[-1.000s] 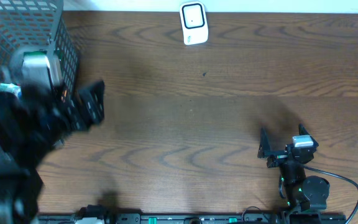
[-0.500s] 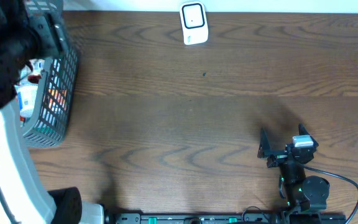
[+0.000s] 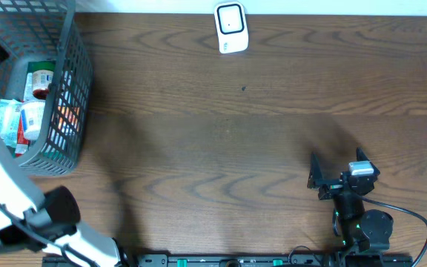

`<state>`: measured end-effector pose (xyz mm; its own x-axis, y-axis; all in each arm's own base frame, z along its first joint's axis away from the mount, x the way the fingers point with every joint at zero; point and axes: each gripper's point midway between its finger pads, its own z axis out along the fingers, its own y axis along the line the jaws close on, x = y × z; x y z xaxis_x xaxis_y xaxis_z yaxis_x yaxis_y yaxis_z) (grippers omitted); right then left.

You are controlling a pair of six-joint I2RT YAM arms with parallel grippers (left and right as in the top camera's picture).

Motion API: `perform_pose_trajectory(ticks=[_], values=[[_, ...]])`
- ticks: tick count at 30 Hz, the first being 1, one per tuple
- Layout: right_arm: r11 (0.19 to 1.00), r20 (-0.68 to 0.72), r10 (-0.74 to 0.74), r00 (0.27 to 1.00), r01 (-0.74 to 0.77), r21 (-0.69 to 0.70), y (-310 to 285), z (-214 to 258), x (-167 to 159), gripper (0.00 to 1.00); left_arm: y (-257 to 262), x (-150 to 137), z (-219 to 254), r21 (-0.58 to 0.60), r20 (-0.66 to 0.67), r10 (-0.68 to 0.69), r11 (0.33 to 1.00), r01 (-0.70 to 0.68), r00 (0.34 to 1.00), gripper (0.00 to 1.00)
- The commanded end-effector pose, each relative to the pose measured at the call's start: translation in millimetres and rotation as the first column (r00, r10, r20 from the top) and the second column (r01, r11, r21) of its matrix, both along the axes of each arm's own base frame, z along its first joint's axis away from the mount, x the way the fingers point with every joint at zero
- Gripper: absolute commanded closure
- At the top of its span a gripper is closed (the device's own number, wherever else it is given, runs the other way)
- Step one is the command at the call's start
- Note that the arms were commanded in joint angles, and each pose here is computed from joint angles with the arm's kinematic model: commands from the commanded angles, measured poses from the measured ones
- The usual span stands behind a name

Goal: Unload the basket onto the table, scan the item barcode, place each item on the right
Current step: 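Reach the left gripper into the basket and grasp the white tub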

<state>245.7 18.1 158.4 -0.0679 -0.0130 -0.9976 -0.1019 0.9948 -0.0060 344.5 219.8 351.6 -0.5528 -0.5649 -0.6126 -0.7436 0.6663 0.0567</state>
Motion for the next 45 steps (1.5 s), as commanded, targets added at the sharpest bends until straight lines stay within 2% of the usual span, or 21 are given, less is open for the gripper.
perform_pose_trajectory(ticks=[1,6,8,11,14,18,26,38,39,42,45], values=[[1.0,0.0,-0.013,1.0,0.013,-0.012,-3,-1,0,0.01,13,6,-52,-0.076,-0.142,0.019,0.997,-0.03,0.99,0.08],[1.0,0.0,-0.013,1.0,0.013,-0.011,-3,-1,0,0.01,20,22,-116,-0.15,-0.297,-0.005,0.988,-0.041,0.955,0.05],[1.0,0.0,-0.013,1.0,0.013,-0.012,-3,-1,0,0.01,19,29,-145,-0.199,-0.363,-0.068,0.98,-0.006,0.929,0.05],[1.0,0.0,-0.013,1.0,0.013,-0.012,-3,-1,0,0.01,15,38,-181,-0.278,-0.41,-0.161,0.959,0.045,0.898,0.05],[1.0,0.0,-0.013,1.0,0.013,-0.011,-3,-1,0,0.01,19,42,-211,-0.313,-0.452,-0.191,0.949,0.046,0.871,0.05],[1.0,0.0,-0.013,1.0,0.013,-0.011,-3,-1,0,0.01,12,48,-237,-0.404,-0.444,-0.293,0.909,0.103,0.847,0.04],[1.0,0.0,-0.013,1.0,0.013,-0.012,-3,-1,0,0.01,17,42,-266,-0.441,-0.487,-0.299,0.895,0.064,0.82,0.04],[1.0,0.0,-0.013,1.0,0.013,-0.012,-3,-1,0,0.01,18,16,-303,-0.487,-0.544,-0.283,0.873,-0.023,0.79,0.04],[1.0,0.0,-0.013,1.0,0.013,-0.011,-3,-1,0,0.01,18,17,-303,-0.485,-0.542,-0.279,0.874,-0.025,0.792,0.05],[1.0,0.0,-0.013,1.0,0.013,-0.012,-3,-1,0,0.01,18,23,-296,-0.486,-0.516,-0.278,0.874,-0.01,0.811,0.19],[1.0,0.0,-0.013,1.0,0.013,-0.012,-3,-1,0,0.01,22,29,-279,-0.463,-0.487,-0.264,0.886,0.01,0.833,0.26]])
